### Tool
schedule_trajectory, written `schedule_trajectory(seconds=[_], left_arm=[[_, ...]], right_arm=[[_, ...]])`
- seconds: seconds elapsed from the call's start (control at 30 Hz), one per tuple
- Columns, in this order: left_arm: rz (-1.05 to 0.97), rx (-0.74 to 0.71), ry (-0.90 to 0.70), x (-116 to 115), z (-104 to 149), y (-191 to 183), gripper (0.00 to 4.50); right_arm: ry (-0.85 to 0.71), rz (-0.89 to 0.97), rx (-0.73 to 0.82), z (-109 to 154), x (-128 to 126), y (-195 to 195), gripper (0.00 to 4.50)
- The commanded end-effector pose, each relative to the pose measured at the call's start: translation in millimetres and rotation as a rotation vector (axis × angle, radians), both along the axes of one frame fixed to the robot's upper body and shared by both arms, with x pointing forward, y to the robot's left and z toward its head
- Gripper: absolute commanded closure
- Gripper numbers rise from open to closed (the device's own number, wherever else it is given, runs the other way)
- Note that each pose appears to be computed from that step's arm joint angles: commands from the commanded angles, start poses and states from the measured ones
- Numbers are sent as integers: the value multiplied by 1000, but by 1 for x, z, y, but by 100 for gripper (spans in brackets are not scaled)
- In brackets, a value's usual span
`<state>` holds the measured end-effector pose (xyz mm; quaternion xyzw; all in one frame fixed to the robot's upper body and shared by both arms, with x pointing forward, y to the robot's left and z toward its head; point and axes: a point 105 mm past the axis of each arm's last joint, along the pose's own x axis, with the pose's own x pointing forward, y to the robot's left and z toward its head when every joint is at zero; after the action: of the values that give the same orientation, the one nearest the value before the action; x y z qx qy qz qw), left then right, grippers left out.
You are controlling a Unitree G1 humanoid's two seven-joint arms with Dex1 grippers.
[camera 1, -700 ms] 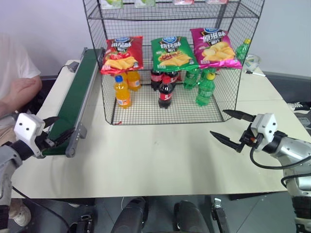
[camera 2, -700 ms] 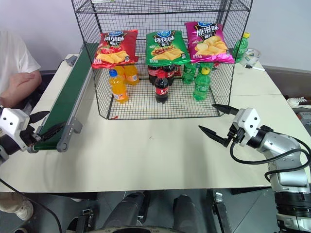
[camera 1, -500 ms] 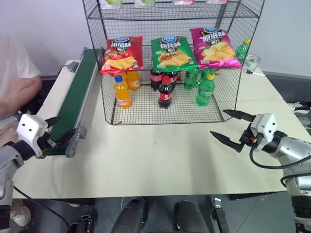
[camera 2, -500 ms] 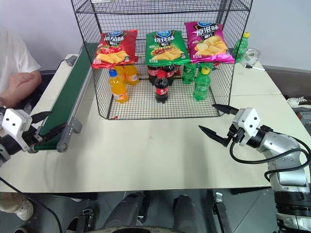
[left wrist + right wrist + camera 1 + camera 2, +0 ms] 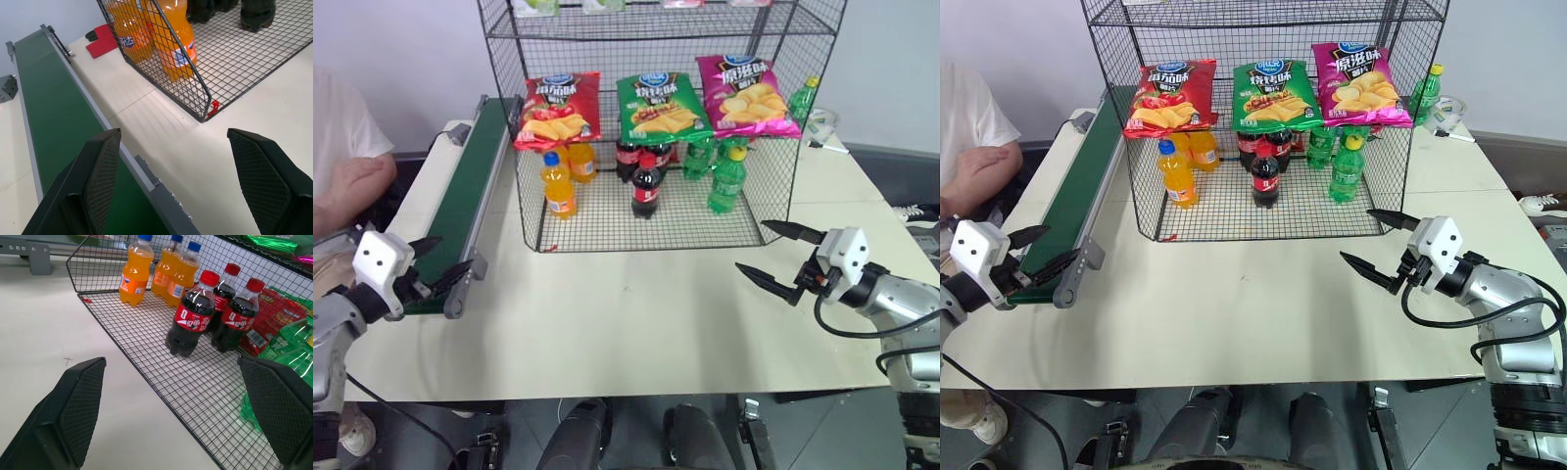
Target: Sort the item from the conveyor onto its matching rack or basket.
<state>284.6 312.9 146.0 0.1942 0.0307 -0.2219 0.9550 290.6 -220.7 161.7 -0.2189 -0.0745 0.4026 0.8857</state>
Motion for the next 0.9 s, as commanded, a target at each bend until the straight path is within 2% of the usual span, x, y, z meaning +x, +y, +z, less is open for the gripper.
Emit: schedule_trajectory(seconds=[0.03,0.2,0.9], left_arm=[[3,22,-69,2,17,2,90],[24,14,-115,7,28,4,90],[16,-54,-93,6,27,5,90]], right_arm=[[-48,12,4,9,1,3,0],[-51,8,2,10,2,1,0],[-58,10,-13,9,2,1,0]])
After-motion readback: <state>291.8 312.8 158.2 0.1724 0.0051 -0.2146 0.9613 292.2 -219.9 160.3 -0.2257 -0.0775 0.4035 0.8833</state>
